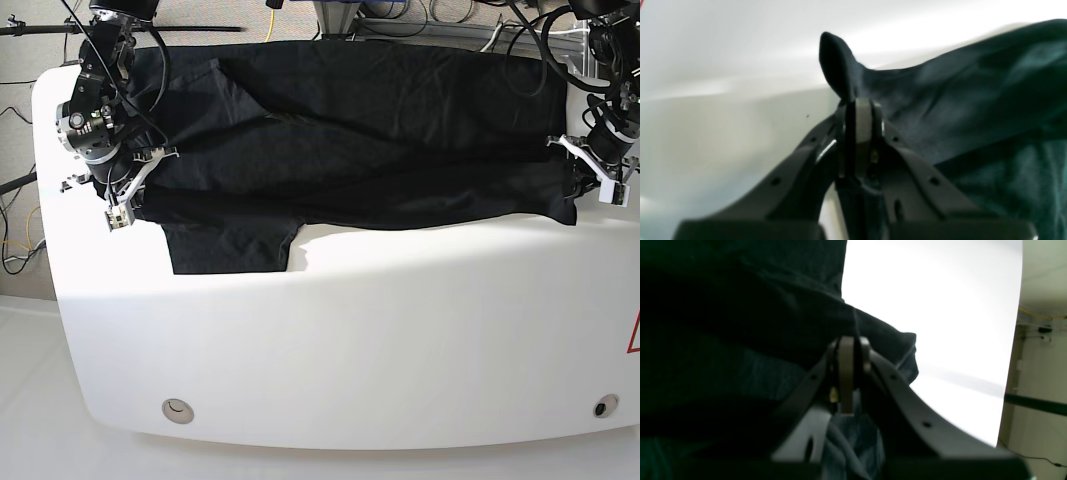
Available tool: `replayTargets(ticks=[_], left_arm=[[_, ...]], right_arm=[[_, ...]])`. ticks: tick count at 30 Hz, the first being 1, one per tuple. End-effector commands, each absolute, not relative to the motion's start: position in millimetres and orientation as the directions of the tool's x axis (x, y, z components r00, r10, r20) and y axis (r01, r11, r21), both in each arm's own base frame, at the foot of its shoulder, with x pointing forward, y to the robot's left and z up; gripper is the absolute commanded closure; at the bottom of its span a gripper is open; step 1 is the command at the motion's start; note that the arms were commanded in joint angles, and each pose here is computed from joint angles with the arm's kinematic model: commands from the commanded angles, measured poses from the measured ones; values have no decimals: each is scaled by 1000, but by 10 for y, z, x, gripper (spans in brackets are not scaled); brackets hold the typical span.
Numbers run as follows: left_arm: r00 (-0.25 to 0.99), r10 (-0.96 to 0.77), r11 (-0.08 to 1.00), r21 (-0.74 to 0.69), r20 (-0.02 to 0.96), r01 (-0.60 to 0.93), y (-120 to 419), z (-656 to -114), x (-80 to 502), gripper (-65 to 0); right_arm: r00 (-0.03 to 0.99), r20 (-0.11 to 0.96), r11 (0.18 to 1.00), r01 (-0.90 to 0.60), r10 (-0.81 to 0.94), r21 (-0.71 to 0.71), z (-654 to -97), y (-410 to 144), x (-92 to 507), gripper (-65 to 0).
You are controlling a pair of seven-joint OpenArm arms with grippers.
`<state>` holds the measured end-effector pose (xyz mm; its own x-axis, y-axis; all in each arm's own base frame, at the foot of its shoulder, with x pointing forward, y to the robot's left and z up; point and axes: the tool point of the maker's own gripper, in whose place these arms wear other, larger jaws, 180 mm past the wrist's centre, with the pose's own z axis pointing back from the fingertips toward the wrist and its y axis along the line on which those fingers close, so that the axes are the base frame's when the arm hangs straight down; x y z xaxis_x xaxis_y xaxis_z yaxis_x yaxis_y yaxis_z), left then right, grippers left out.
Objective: Fold the T-shirt properly
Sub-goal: 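Lift the hem and carry it over toward the collar with both grippers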
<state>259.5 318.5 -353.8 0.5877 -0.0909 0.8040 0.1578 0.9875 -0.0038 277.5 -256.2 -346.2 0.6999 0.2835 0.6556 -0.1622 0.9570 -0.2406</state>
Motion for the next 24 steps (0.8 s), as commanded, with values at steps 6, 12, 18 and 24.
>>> replayTargets(ticks=[6, 12, 18, 24], left_arm=[[565, -101, 988, 17, 819, 152, 3283, -3404, 2622, 0], [580, -103, 987, 12, 808, 159, 3241, -3452, 2610, 0], [586, -111, 988, 25, 802, 154, 3283, -3444, 2589, 0], [585, -114, 989, 33, 803, 147, 3300, -3422, 2571, 0]], right_arm=[[680, 671, 952, -159, 296, -260, -3369, -2608, 2802, 0], [687, 665, 954, -161, 293, -254, -3395, -2613, 2814, 0], [691, 660, 953, -157, 293, -259, -3400, -2633, 2812, 0], [691, 662, 954, -154, 289, -256, -3396, -2641, 2838, 0]])
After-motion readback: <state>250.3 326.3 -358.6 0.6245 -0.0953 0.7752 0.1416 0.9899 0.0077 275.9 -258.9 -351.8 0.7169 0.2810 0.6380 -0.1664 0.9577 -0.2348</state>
